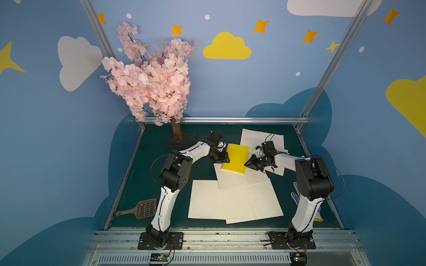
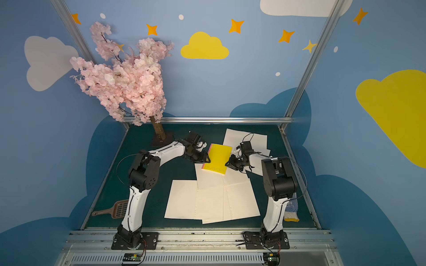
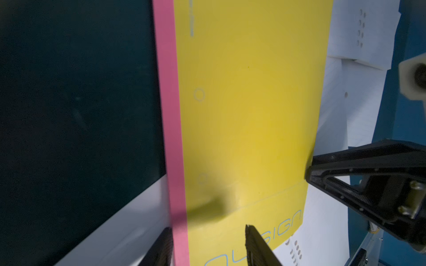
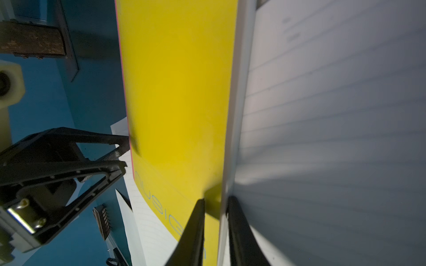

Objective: Close the notebook
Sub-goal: Pick up the notebook at the notebook.

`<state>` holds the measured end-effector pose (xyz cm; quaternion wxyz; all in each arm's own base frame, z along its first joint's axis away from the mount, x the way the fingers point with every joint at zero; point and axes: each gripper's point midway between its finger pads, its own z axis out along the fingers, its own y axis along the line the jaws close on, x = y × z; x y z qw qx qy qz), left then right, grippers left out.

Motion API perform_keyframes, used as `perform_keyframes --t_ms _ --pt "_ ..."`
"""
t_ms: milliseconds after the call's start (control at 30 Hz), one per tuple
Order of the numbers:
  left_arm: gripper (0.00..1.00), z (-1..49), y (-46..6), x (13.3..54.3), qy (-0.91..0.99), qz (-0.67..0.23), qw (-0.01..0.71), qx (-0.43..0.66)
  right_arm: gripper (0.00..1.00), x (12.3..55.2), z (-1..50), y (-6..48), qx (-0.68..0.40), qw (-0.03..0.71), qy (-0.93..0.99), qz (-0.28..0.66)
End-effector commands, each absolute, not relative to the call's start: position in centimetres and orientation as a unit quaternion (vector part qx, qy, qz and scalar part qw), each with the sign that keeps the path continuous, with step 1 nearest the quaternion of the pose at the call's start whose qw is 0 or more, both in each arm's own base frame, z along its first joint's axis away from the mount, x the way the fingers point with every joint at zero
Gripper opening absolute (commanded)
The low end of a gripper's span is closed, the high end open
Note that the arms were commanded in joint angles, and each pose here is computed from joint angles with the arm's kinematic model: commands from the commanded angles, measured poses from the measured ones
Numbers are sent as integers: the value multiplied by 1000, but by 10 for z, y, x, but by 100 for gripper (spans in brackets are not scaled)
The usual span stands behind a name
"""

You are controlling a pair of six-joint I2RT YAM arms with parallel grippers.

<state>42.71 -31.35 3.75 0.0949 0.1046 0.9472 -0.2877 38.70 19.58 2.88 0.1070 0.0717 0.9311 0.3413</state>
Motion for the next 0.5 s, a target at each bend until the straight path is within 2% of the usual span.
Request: perform_keyframes --t_ms 0,233,467 --pt "52 36 -327 418 936 -330 73 103 21 386 22 200 65 98 936 332" --pt "52 63 -330 421 914 -387 87 84 21 384 20 201 63 95 936 332" --pt "52 70 -332 419 903 -414 83 76 21 384 18 202 63 93 935 336"
